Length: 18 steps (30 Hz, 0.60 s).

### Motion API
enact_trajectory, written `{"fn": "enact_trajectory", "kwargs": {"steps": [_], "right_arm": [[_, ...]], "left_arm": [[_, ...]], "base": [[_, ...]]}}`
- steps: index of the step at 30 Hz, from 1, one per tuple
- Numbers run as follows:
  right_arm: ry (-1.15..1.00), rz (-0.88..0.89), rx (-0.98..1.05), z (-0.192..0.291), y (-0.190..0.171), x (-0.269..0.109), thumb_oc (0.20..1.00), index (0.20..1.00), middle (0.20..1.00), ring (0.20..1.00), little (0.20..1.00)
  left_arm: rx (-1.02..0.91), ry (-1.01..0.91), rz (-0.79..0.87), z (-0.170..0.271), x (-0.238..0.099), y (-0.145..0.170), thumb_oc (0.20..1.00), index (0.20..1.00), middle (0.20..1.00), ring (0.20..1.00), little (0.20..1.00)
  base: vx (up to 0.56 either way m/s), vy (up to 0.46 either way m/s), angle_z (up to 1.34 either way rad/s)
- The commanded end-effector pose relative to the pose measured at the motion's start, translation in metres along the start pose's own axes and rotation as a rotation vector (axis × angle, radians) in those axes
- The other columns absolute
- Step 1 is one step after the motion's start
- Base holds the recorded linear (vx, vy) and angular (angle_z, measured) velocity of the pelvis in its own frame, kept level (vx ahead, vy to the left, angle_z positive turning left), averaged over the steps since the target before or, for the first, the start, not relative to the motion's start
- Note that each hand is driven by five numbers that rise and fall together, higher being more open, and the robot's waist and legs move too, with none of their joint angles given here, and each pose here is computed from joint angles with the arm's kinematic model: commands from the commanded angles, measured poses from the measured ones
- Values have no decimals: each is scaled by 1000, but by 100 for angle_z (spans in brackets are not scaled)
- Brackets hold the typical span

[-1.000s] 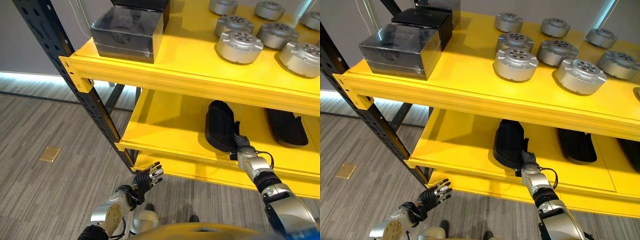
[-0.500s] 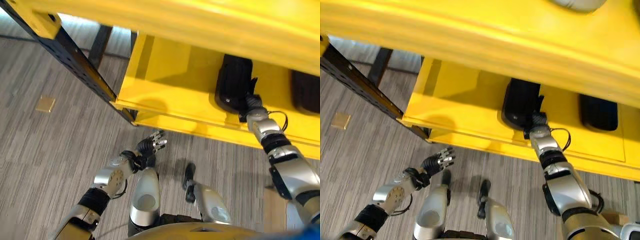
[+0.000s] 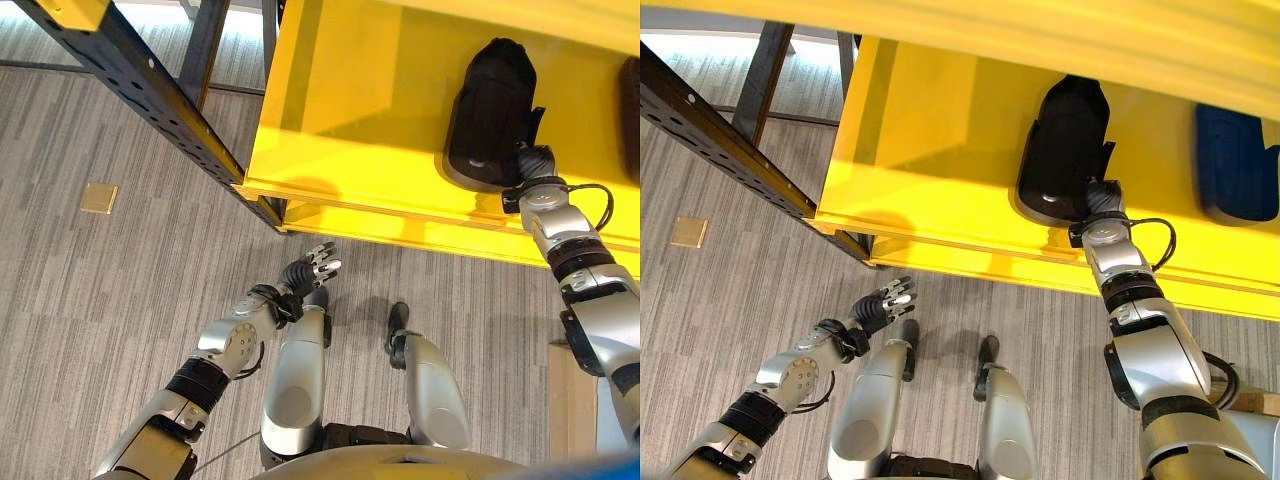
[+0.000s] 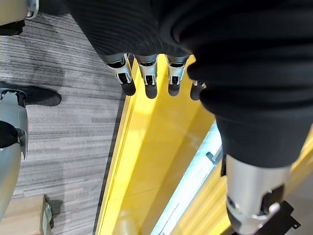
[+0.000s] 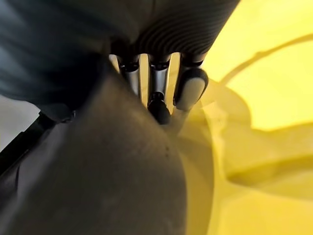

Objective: Move parts from the plastic box to the shelf.

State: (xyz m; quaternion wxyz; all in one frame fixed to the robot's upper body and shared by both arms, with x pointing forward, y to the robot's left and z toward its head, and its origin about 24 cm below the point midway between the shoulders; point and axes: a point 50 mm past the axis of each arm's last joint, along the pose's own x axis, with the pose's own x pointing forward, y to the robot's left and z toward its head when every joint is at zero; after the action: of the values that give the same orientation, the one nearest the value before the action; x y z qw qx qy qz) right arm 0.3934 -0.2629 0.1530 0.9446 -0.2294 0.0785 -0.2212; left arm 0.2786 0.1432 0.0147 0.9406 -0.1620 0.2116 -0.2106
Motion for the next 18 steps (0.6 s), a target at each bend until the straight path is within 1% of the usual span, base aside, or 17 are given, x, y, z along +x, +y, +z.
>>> {"fn": "enact_trajectory", "kwargs": {"steps": [1, 4, 11, 18], "right_arm": [[-68, -32, -53, 17, -15, 5, 200, 200, 200, 200, 200], [-132, -68, -127, 32, -24, 6, 200, 200, 200, 200, 200], [-178, -106, -152, 52, -36, 8, 200, 200, 200, 200, 200], [-254, -166, -221, 81, -52, 8, 200, 200, 200, 200, 200]], "left_arm": [[-58, -65, -79, -1, -1, -22, 1000, 1000, 1000, 1000, 1000], [-58, -65, -83, -2, -1, -23, 1000, 1000, 1000, 1000, 1000], [-63, -66, -92, -4, -1, -23, 1000, 1000, 1000, 1000, 1000], [-66, -57, -102, -7, -4, -23, 1000, 1000, 1000, 1000, 1000]], "base": [[-40, 10, -1], [0, 0, 0], [0, 0, 0], [2, -15, 0]]}}
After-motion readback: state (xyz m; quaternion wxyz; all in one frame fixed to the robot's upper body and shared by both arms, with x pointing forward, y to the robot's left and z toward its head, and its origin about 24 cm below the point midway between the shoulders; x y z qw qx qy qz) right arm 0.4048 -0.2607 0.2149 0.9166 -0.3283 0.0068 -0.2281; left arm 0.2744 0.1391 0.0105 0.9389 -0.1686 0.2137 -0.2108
